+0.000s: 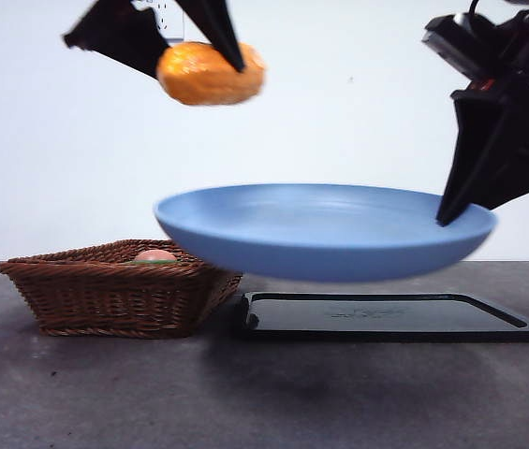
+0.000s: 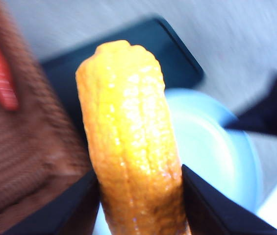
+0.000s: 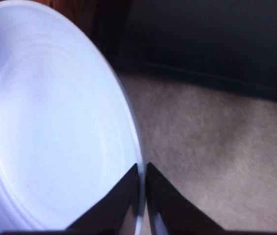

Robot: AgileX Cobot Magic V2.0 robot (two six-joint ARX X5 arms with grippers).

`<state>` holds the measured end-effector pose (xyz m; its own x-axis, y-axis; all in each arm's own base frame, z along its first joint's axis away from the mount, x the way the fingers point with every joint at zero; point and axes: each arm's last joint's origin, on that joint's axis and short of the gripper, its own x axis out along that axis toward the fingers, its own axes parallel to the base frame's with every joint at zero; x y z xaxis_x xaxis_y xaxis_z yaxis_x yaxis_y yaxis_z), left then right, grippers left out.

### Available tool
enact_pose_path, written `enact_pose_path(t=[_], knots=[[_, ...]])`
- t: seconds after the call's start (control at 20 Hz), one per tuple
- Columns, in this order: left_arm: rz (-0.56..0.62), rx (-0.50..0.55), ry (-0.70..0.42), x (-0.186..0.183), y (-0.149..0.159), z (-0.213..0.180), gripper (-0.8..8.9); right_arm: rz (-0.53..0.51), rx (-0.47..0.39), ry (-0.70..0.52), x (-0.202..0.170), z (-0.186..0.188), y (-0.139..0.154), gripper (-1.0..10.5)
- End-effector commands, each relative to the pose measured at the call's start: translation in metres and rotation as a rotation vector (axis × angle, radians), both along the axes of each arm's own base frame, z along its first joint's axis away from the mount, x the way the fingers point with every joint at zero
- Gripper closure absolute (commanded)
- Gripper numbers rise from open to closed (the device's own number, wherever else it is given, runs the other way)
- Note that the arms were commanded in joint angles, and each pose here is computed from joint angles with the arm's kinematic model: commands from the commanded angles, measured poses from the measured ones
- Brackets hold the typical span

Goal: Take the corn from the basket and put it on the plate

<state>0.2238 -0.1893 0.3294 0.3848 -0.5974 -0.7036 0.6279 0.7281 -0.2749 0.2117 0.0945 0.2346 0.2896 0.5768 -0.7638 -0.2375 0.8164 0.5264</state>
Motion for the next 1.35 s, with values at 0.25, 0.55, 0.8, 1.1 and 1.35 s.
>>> enact_pose_path(t=[0.25, 0.55, 0.8, 1.1, 1.35], knots=[[-0.174, 0.125, 0.088, 0.003, -0.058, -0.054, 6.51, -0.013, 0.053, 0.011, 0.008, 0.001, -0.002, 9.4], [-0.231, 0.186, 0.129, 0.005, -0.079, -0.085, 6.26, -0.028, 0.048, 0.018, 0.009, 0.000, -0.009, 9.4], [-0.236, 0.182, 0.124, 0.004, -0.080, -0.084, 4.86, -0.032, 0.040, 0.019, 0.011, -0.001, -0.013, 9.4], [-0.234, 0.118, 0.056, -0.005, -0.070, -0.054, 4.86, -0.040, 0.026, 0.025, 0.012, -0.003, -0.014, 9.4], [-0.226, 0.026, -0.040, -0.025, -0.047, -0.009, 4.86, -0.093, 0.032, 0.005, 0.019, -0.003, -0.025, 9.4]])
